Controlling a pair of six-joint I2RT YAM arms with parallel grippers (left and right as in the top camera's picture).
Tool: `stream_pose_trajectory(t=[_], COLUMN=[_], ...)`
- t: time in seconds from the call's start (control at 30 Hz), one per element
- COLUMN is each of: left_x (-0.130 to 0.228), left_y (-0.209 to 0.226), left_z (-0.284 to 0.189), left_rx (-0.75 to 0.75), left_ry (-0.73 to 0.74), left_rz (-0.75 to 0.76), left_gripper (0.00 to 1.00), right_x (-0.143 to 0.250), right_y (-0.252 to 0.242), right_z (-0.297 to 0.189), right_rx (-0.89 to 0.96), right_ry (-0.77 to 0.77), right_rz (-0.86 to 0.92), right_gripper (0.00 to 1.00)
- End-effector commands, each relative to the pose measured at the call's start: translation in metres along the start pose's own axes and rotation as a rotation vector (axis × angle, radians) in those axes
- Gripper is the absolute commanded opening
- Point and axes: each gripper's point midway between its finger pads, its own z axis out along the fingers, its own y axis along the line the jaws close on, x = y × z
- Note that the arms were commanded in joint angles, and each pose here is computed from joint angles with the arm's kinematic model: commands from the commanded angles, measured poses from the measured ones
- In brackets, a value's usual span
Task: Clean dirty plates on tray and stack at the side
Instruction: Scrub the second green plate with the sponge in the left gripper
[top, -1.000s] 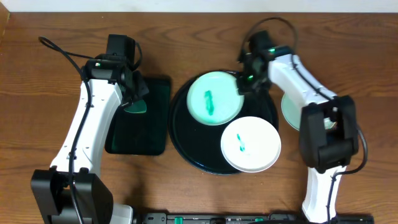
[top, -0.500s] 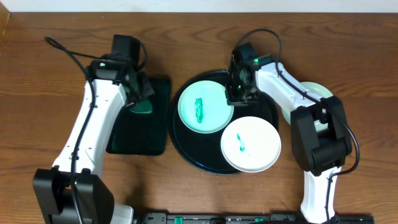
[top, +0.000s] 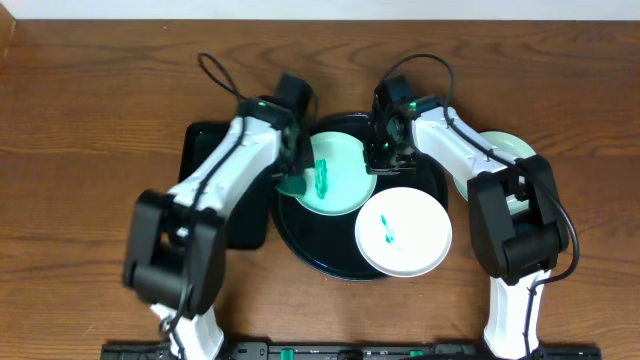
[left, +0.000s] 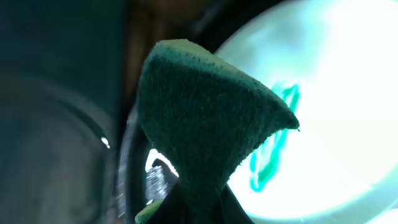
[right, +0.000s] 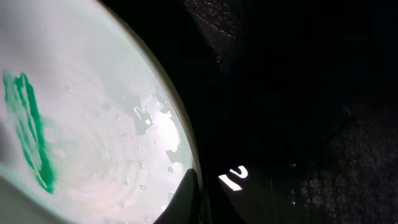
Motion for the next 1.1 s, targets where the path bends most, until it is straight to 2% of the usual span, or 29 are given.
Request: stream_pose_trajectory(t=[0.0, 0.17, 0.43, 0.53, 0.63, 0.87, 0.97, 1.07], left_x=[0.014, 0.027, 0.039, 0.045, 0.039, -0.012, -0.027, -0.021], left_y=[-0.014, -0.036, -0.062, -0.083, -0.087, -0.058, -0.026, 0.010], left_z=[0.020, 0.038, 0.053, 0.051, 0.051, 0.052, 0.053, 0.052], left_rx=[0.031, 0.063, 0.075, 0.158, 0.182, 0.128, 0.012, -0.123], left_ry=[0.065, 0.107, 0.106, 0.118, 0.098, -0.051, -0.101, -0.079], left_rz=[0.020, 0.065, 0.048, 0.113, 0.122, 0.046, -0.017, -0.129], left_gripper=[0.07, 0.07, 0.07, 0.07, 0.07, 0.07, 0.07, 0.07], right_x=[0.010, 0.010, 0.010, 0.010, 0.010, 0.010, 0.011, 0.011], right_y=[-0.005, -0.007, -0.007, -0.007, -0.007, -0.007, -0.007, -0.008], right_z=[0.007, 0.007, 0.007, 0.007, 0.007, 0.007, 0.008, 0.010], right_rx=[0.022, 0.023, 0.023, 0.024, 0.023, 0.024, 0.024, 0.025], right_ry=[0.025, 0.025, 0.026, 0.028, 0.028, 0.029, 0.031, 0.036], right_rz=[0.001, 0.003, 0.003, 0.000, 0.000, -0.011, -0.010, -0.009], right_gripper=[0.01, 0.01, 0.01, 0.01, 0.01, 0.01, 0.01, 0.01])
